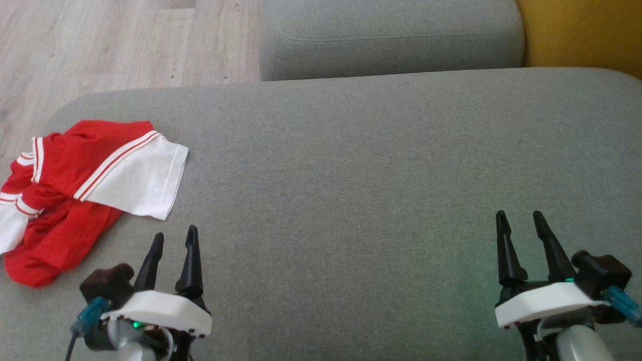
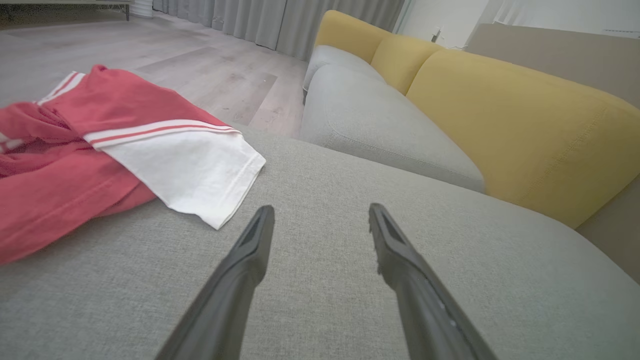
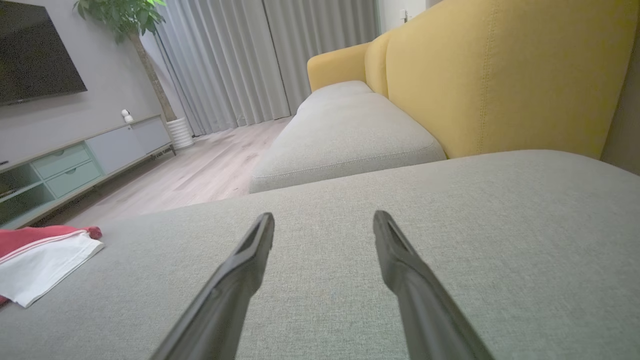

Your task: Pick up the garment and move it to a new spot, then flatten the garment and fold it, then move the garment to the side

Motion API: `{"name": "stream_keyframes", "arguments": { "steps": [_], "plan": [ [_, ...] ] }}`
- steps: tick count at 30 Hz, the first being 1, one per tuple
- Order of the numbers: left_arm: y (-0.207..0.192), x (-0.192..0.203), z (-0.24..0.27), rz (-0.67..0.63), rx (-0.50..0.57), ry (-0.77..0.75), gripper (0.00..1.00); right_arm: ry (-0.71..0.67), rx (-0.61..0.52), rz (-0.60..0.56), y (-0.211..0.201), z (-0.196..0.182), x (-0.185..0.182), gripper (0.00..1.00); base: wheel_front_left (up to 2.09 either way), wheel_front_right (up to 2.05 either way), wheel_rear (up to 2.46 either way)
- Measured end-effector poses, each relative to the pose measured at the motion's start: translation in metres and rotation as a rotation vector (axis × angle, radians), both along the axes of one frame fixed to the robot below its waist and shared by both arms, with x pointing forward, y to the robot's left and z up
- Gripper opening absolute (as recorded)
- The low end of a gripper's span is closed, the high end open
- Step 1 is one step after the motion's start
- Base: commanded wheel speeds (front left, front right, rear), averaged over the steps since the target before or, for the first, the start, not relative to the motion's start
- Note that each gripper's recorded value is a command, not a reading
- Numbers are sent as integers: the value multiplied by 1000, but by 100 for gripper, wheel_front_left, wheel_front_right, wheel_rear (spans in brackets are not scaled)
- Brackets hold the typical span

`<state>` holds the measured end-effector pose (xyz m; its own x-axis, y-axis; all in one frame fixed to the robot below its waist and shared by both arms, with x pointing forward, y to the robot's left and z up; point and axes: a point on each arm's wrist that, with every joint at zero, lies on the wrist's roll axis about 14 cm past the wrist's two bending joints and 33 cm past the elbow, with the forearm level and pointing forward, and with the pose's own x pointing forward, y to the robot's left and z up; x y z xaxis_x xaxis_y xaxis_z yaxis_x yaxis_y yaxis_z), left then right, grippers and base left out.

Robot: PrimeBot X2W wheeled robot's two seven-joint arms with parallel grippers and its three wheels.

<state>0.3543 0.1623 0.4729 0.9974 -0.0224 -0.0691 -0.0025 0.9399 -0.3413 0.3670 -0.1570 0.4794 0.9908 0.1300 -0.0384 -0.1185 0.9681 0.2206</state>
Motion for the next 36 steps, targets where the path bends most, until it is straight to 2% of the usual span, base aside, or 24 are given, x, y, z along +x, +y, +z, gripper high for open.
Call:
{"name": "stream_keyframes", "arguments": {
  "steps": [18, 23, 36],
  "plan": [
    [-1, -3, 5, -24, 209, -54, 100, -32, -160, 18, -1, -2, 0, 100, 0, 0, 0],
    [0, -5, 3, -28, 263, -53, 100, -30, -174, 13, -3, -6, -4, 100, 0, 0, 0],
    [2, -12, -10, -23, 252, -13, 100, -19, -166, 7, -3, -10, -7, 100, 0, 0, 0]
  ]
}}
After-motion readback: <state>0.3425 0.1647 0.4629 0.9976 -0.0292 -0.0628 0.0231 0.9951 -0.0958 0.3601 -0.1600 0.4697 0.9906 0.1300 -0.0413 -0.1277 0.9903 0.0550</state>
